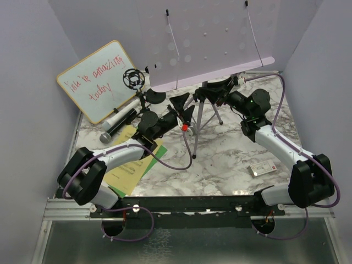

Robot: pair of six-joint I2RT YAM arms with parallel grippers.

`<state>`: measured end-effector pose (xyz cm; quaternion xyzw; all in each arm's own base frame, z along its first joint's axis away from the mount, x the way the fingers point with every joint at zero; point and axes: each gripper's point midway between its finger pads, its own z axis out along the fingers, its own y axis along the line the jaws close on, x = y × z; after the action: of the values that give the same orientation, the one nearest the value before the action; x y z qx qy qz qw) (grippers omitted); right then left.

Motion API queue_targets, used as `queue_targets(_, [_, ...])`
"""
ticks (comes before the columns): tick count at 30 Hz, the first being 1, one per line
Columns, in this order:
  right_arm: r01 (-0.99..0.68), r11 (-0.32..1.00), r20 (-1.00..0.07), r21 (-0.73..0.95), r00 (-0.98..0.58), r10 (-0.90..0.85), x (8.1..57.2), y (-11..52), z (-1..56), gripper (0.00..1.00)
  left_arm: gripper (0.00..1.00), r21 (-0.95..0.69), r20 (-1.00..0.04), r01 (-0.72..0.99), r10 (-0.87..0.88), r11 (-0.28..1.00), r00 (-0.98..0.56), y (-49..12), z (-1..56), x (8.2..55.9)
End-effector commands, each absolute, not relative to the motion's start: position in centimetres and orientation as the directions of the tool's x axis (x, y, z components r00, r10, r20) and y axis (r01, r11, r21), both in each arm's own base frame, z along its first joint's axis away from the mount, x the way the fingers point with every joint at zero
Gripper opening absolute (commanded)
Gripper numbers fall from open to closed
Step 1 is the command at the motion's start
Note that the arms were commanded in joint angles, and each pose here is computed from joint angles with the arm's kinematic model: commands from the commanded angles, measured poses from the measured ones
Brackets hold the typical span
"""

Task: Pack up the instrument practice props
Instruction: Unscrew the knob on the music stand.

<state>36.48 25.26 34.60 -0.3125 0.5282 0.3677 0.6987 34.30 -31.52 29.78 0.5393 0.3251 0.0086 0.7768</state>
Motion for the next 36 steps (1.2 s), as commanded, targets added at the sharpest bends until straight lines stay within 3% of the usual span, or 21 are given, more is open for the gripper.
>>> queue_targets(1, [-0.907, 0.421, -0.987, 0.007, 0.06, 0.147, 34.5, 26.9, 32.2, 0.01, 0.59, 0.924, -0.327, 0.196, 0.414, 0.328, 0.85, -32.6, 30.8, 34.5])
queue_targets(9, [-0.915, 0.402, -0.989, 0.024, 0.038, 0.146, 34.6, 27.2, 31.9, 0.01, 0.5, 0.949, -0.27, 0.164, 0.428, 0.268, 0.863, -33.8, 30.6, 35.2])
queue_targets(11, [-0.913, 0.406, -0.989, 0.022, 0.038, 0.14, 34.7, 27.2, 31.8, 0.01, 0.41, 0.95, -0.273, 0.172, 0.429, 0.26, 0.861, -33.9, 30.4, 35.3])
queue_targets(12, [-0.911, 0.411, -0.99, 0.021, 0.039, 0.137, 34.8, 27.1, 31.7, 0.01, 0.31, 0.949, -0.28, 0.179, 0.43, 0.259, 0.859, -33.9, 30.4, 35.3])
queue_targets(14, [-0.908, 0.419, -0.99, 0.022, 0.038, 0.134, 35.0, 27.1, 31.5, 0.01, 0.16, 0.938, -0.314, 0.208, 0.424, 0.277, 0.849, -33.8, 30.4, 35.3])
queue_targets(17, [-0.908, 0.419, -0.991, 0.021, 0.037, 0.13, 35.0, 27.1, 31.5, 0.01, 0.03, 0.91, -0.386, 0.27, 0.405, 0.315, 0.829, -33.5, 30.7, 35.0])
queue_targets(21, [-0.907, 0.42, -0.991, 0.024, 0.034, 0.129, 35.1, 27.1, 31.4, 0.01, 0.0, 0.795, -0.583, 0.448, 0.312, 0.409, 0.75, -33.5, 31.5, 34.1])
queue_targets(26, [-0.907, 0.421, -0.991, 0.027, 0.031, 0.129, 35.2, 27.1, 31.3, 0.01, 0.0, 0.455, -0.867, 0.728, 0.067, 0.513, 0.494, -34.5, 32.7, 33.0])
queue_targets(29, [-0.905, 0.424, -0.991, 0.029, 0.027, 0.127, 35.3, 27.1, 31.3, 0.01, 0.0, 0.176, -0.959, 0.837, -0.102, 0.517, 0.264, -35.1, 33.3, 32.3])
queue_targets(33, [-0.901, 0.434, -0.992, 0.026, 0.031, 0.123, 35.4, 27.0, 31.2, 0.01, 0.0, -0.24, -0.947, 0.836, -0.307, 0.494, -0.09, -35.4, 32.7, 32.2])
queue_targets(36, [-0.898, 0.44, -0.992, 0.028, 0.028, 0.121, 35.6, 27.0, 31.2, 0.01, 0.0, -0.54, -0.818, 0.733, -0.461, 0.413, -0.343, -35.4, 32.4, 32.2])
